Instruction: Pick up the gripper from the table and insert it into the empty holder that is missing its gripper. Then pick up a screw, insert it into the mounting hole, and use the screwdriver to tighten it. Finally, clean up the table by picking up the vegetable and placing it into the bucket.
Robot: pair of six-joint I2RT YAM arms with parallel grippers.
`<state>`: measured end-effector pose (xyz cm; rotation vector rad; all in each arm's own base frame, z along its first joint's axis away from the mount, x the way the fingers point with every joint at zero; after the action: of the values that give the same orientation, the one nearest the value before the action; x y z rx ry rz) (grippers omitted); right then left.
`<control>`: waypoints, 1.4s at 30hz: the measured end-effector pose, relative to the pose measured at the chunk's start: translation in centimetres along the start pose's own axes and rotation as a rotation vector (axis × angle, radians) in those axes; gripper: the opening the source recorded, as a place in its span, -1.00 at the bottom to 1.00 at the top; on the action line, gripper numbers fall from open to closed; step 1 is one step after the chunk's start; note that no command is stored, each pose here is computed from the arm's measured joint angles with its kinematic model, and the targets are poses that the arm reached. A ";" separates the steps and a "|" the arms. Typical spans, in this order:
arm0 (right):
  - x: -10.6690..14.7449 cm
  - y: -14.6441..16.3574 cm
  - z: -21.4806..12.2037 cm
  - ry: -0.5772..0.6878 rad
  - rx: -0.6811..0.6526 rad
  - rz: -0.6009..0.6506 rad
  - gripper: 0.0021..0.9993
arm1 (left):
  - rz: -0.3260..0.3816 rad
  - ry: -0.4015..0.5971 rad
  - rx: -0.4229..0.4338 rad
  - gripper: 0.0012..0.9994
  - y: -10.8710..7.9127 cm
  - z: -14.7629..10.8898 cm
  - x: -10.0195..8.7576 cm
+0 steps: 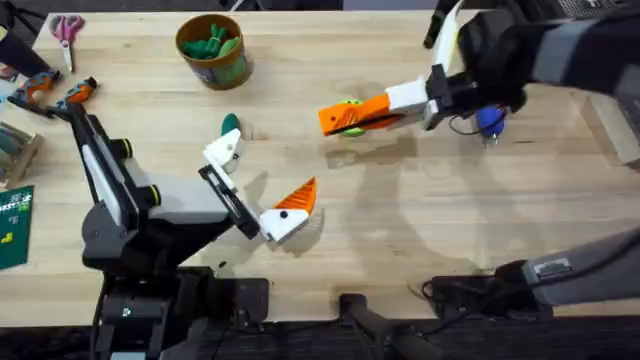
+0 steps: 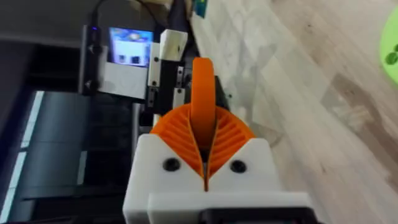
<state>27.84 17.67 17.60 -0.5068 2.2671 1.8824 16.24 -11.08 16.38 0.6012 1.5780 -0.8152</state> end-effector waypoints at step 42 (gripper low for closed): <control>1.9 3.5 11.0 0.309 -0.260 0.110 -0.98 | 0.010 0.020 0.120 0.97 -1.7 -0.1 0.4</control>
<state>23.75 28.66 18.05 -0.7723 2.2781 2.3138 14.82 -12.07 16.26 0.7051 1.5512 -0.9030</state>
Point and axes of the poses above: each hand's point on the last joint's axis, 136 mm out from that joint toward the fingers, its own z axis out along the fingers, its own y axis along the line the jaws close on, x = y × z, the point moved 3 cm from there along -z, back along the fingers, and after that the axes turned 5 degrees about -z, right-handed, at the moved point
